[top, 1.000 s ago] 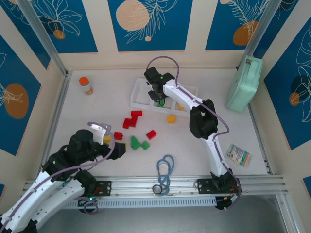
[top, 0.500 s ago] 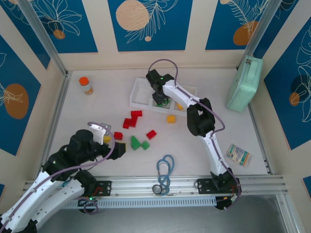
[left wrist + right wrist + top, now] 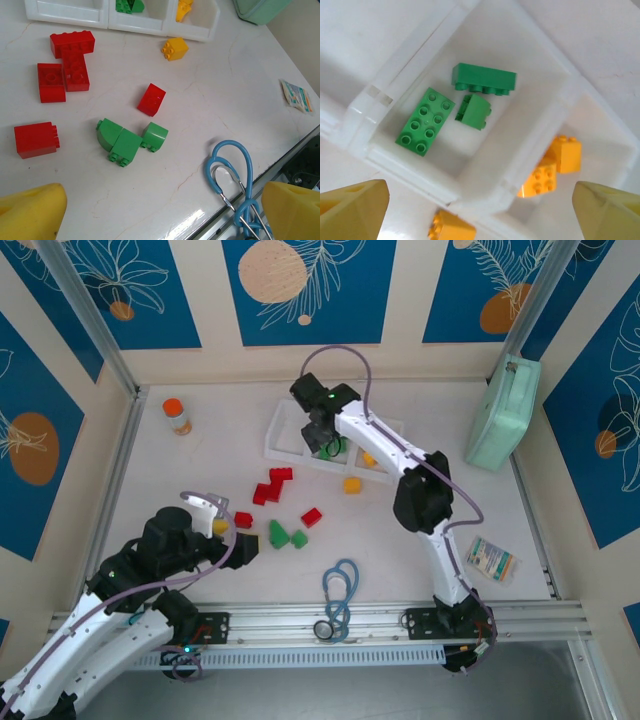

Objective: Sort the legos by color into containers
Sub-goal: Place the lego in the container, then pick up the lego from the center of the table.

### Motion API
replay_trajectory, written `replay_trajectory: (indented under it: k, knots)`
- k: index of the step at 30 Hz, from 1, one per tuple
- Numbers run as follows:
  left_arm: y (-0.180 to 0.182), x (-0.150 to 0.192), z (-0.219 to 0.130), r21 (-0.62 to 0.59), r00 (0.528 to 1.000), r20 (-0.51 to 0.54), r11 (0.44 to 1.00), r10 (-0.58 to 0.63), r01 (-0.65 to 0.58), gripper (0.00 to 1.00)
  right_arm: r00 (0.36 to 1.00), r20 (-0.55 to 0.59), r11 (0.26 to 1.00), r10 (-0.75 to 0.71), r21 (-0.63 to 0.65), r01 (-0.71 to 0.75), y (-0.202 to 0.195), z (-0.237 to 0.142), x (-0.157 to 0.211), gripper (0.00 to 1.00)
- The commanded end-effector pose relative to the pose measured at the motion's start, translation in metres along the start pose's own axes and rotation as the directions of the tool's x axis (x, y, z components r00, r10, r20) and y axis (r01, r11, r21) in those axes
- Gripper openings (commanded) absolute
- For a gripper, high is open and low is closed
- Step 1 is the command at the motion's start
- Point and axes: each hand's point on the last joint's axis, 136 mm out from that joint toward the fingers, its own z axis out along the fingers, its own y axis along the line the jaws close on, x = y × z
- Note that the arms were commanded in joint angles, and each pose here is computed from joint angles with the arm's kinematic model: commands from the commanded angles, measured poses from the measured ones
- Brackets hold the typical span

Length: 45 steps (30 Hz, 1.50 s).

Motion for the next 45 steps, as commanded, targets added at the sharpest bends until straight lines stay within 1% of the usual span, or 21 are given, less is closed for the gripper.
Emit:
replay_trajectory:
  k: [1, 3, 5, 6, 8, 11, 13, 17, 21, 26, 28, 34, 40, 45]
  knots:
    - [-0.001, -0.001, 0.0, 0.001, 1.0, 0.007, 1.0, 0.011, -0.011, 0.99, 0.969, -0.054, 0.97, 0.243, -0.018, -0.244, -0.02, -0.031, 0.025, 0.95]
    - [-0.001, 0.0, 0.001, 0.003, 1.0, 0.005, 1.0, 0.009, -0.01, 1.0, 0.919, -0.132, 0.921, 0.371, -0.073, -0.382, -0.017, -0.035, 0.049, 0.93]
    - [-0.001, 0.0, 0.001, 0.005, 1.0, 0.004, 1.0, 0.009, -0.009, 0.99, 0.866, -0.195, 0.858, 0.46, -0.155, -0.49, -0.006, -0.037, 0.07, 0.91]
    - [-0.002, 0.0, 0.001, 0.007, 1.0, 0.003, 1.0, 0.01, -0.01, 0.99, 0.844, -0.219, 0.823, 0.489, -0.205, -0.53, 0.002, -0.037, 0.08, 0.91]
    - [-0.002, 0.0, 0.001, 0.007, 1.0, 0.004, 1.0, 0.009, -0.009, 0.99, 0.805, -0.266, 0.773, 0.531, -0.236, -0.588, 0.01, -0.033, 0.101, 0.9]
    - [-0.003, 0.0, 0.001, 0.013, 1.0, 0.003, 1.0, 0.011, -0.011, 0.99, 0.776, -0.323, 0.748, 0.542, -0.234, -0.621, 0.018, -0.021, 0.128, 0.91]
    - [-0.003, 0.0, 0.001, 0.015, 1.0, 0.001, 1.0, 0.01, -0.01, 0.99, 0.779, -0.357, 0.748, 0.515, -0.256, -0.612, 0.028, -0.014, 0.137, 0.93]
    - [-0.002, 0.001, 0.002, 0.01, 1.0, -0.002, 1.0, 0.009, -0.009, 0.99, 0.789, -0.395, 0.774, 0.47, -0.245, -0.584, 0.039, 0.003, 0.145, 0.97]
    - [-0.002, 0.0, 0.001, 0.006, 1.0, 0.003, 1.0, 0.01, -0.01, 0.99, 0.789, -0.398, 0.788, 0.468, -0.215, -0.577, 0.039, 0.02, 0.142, 1.0]
    - [-0.001, 0.0, 0.001, 0.004, 1.0, 0.002, 1.0, 0.007, -0.007, 0.99, 0.79, -0.386, 0.811, 0.476, -0.156, -0.564, 0.035, 0.04, 0.137, 1.0]
    - [-0.002, -0.001, 0.0, 0.006, 1.0, 0.005, 1.0, 0.007, -0.007, 0.99, 0.79, -0.386, 0.817, 0.475, -0.14, -0.56, 0.035, 0.046, 0.136, 0.97]
    - [-0.001, 0.0, 0.002, 0.004, 1.0, -0.001, 1.0, 0.004, -0.004, 0.99, 0.801, -0.383, 0.838, 0.46, -0.111, -0.535, 0.036, 0.063, 0.135, 0.84]
    - [0.002, 0.001, 0.004, -0.014, 1.0, -0.012, 1.0, -0.001, 0.001, 0.99, 0.811, -0.385, 0.863, 0.441, -0.066, -0.501, 0.033, 0.074, 0.139, 0.8]
    - [0.003, 0.001, 0.004, -0.022, 1.0, -0.011, 1.0, -0.003, 0.003, 0.99, 0.815, -0.367, 0.861, 0.447, -0.069, -0.504, 0.033, 0.079, 0.136, 0.73]
